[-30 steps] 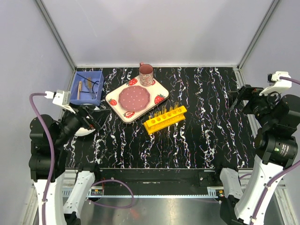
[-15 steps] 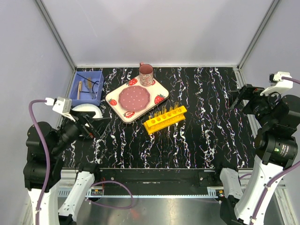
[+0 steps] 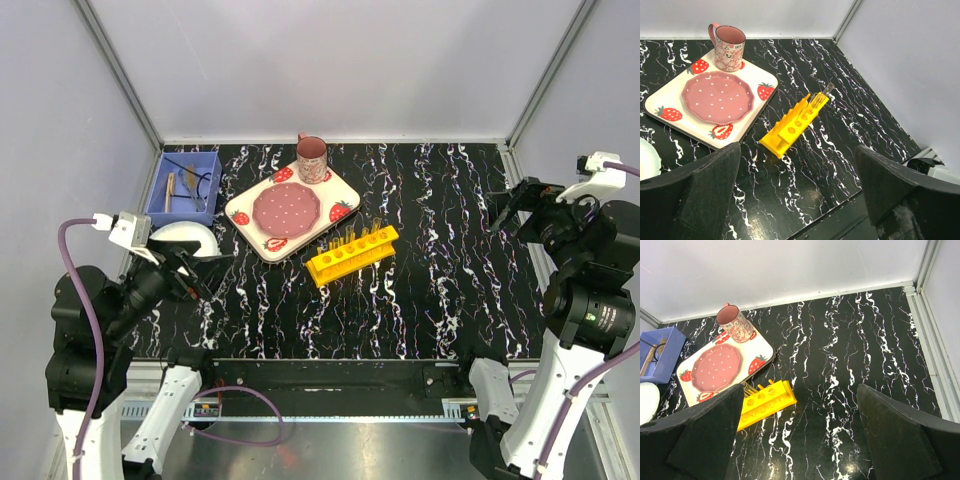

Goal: Organize the chemistry lab equipment

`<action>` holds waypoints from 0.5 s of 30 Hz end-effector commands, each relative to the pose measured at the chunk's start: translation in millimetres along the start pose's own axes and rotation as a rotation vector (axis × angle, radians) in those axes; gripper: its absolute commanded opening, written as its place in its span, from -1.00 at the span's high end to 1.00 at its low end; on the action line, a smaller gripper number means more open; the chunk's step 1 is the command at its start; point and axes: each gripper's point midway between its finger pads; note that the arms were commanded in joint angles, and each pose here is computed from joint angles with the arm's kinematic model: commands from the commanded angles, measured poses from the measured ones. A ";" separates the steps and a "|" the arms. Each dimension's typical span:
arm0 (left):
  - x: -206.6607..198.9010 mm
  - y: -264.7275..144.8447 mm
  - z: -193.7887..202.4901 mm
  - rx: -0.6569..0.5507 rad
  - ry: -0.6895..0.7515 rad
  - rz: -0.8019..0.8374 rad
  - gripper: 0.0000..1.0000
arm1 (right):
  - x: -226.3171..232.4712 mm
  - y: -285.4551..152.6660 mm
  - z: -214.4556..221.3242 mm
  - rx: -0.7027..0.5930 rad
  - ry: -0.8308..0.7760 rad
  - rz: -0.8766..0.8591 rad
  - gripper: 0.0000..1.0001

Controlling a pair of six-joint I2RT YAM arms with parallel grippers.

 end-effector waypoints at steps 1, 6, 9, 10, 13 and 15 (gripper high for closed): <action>-8.5 -8.0 -17.3 -0.057 0.039 0.010 -0.98 | -4.2 6.8 -8.3 -0.021 0.014 0.014 -0.99; -8.4 -7.6 -19.9 -0.061 0.041 0.007 -0.98 | -3.4 8.7 -10.4 -0.028 0.016 0.006 -0.99; -8.8 -6.6 -21.6 -0.060 0.041 0.008 -0.98 | -3.4 10.6 -11.0 -0.029 0.022 0.002 -1.00; -9.7 -6.5 -21.5 -0.057 0.044 0.013 -0.98 | -3.8 11.6 -10.7 -0.027 0.024 0.003 -0.99; -10.5 -6.4 -22.6 -0.057 0.041 0.015 -0.98 | -2.2 12.6 -9.4 -0.025 0.030 -0.008 -0.99; -11.5 -6.4 -23.6 -0.057 0.041 0.018 -0.98 | -2.4 13.3 -8.6 -0.025 0.030 -0.010 -0.99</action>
Point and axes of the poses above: each gripper's point midway between its finger pads, its own y axis out along the fingers, its own x axis along the line the jaws close on, z = x × y, and after that the axes turned 2 degrees about -y, right-handed
